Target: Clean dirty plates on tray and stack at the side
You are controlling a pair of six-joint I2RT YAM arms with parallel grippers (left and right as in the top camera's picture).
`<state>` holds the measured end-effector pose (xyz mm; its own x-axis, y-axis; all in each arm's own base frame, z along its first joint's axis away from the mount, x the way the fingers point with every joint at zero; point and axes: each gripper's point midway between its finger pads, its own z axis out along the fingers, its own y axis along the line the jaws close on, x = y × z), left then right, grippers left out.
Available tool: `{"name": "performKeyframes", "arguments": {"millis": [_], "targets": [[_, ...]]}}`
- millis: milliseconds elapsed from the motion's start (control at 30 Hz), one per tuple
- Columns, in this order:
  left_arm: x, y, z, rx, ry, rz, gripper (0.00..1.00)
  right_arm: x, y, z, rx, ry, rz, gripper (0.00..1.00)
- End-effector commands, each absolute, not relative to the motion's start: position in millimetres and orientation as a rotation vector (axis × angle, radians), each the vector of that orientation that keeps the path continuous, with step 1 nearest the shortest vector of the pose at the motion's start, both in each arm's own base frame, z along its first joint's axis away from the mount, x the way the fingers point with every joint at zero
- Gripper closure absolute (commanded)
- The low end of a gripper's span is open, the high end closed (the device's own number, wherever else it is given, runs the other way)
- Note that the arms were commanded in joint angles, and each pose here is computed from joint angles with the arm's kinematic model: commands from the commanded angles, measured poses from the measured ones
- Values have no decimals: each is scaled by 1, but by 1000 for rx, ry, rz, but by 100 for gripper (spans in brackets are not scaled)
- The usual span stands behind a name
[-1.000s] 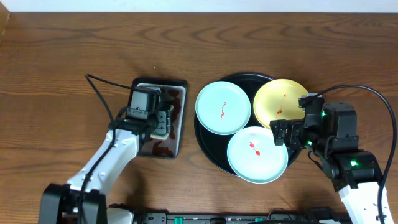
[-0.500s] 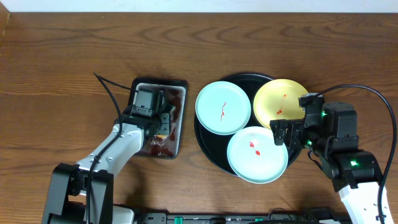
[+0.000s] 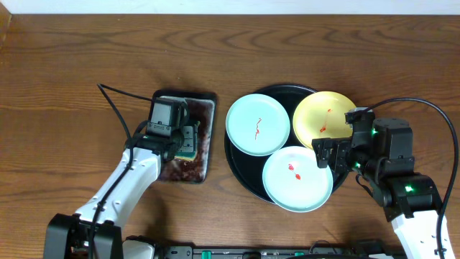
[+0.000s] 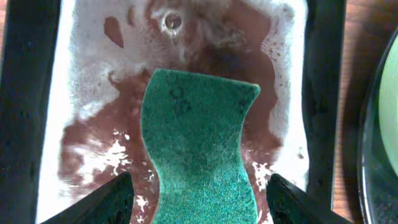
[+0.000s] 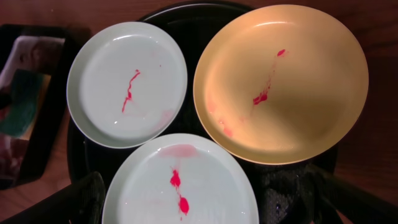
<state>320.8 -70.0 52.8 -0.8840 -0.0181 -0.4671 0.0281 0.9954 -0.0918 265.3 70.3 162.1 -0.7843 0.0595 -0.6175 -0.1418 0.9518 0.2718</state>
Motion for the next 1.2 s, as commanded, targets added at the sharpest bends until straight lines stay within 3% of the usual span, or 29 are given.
{"name": "performKeyframes", "arguments": {"millis": [0, 233, 467, 533, 567, 900, 933, 967, 1000, 1167], "targets": [[326, -71, 50, 6, 2662, -124, 31, 268, 73, 170, -66, 2420, 411, 1], [324, -72, 27, -4, 2720, -122, 40, 270, 73, 171, -66, 2413, 411, 1], [328, -79, 20, 7, 2725, -171, 74, 270, 73, 171, -66, 2413, 412, 1], [328, -79, 20, 7, 2725, -171, 90, 269, 73, 171, -66, 2414, 412, 1], [328, -79, 20, 7, 2725, -171, 92, 269, 73, 171, -66, 2414, 412, 1], [330, -79, 46, 6, 2663, -186, 92, 268, 69, 166, -81, 2436, 374, 1], [330, -79, 49, 7, 2655, -188, 83, 268, 69, 165, -80, 2440, 374, 1], [330, -79, 51, 7, 2650, -189, 56, 269, 69, 164, -80, 2443, 373, 1], [330, -79, 51, 7, 2649, -190, 43, 269, 69, 163, -80, 2445, 373, 1], [325, -78, 41, 5, 2686, -183, 42, 270, 69, 162, -79, 2451, 374, 1]]}}
